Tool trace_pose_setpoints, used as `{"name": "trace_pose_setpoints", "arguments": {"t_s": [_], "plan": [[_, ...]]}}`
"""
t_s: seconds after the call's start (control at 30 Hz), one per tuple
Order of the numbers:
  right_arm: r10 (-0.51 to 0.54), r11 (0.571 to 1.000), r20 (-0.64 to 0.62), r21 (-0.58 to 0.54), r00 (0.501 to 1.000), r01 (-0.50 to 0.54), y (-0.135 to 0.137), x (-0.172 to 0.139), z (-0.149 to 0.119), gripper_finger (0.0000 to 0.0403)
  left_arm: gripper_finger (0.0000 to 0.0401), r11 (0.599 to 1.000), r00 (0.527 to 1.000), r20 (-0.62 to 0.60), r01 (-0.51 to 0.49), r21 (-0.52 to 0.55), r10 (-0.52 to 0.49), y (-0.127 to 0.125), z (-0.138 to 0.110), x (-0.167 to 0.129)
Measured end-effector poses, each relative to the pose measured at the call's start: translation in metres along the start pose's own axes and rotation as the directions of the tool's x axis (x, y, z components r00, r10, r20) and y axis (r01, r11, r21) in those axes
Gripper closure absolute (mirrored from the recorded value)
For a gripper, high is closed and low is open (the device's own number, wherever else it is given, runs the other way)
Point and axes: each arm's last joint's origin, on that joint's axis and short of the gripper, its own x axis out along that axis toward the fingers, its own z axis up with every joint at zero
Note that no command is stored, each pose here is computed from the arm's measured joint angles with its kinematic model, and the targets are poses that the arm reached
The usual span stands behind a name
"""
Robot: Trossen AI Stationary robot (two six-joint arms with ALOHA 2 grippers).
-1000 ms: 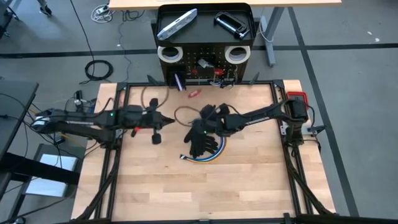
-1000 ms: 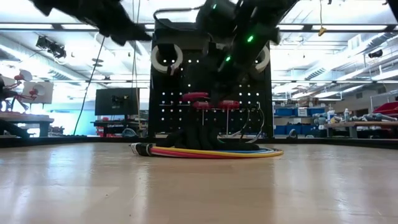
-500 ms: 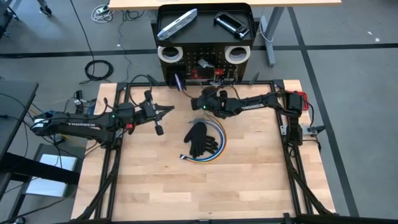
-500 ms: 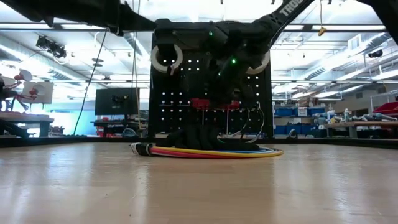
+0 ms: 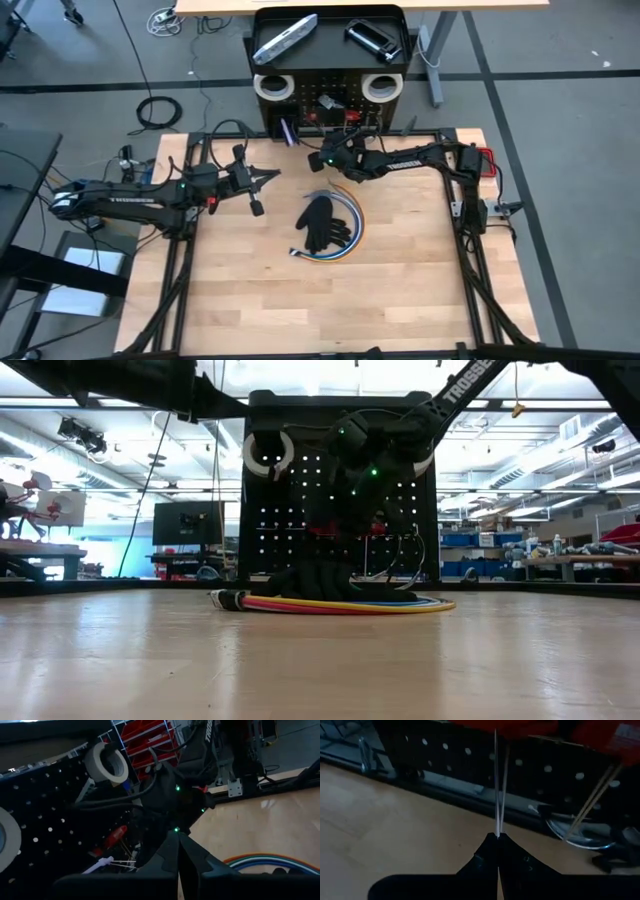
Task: Hang tools onto peg board
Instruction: Hang the red allen wrench on the peg board
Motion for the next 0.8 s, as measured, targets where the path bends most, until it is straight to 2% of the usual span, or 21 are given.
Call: {"name": "trace_pose_setpoints", "arguments": {"t_s": [0.33,0.8], "plan": [[-0.006,0.996,-0.060,-0.092,0.998,0.000,-0.004,0.011,-0.011,0.0395,0.0396,1.000,1.000,-0.001,0.000,0.000,0.000,0.000,0.000,0.000],[-0.015,0.995,-0.070,-0.095,0.997,0.008,-0.020,0.030,-0.004,0.0393,0.0396,1.000,1.000,-0.017,0.006,-0.002,-0.006,-0.001,-0.001,0.000]]}}
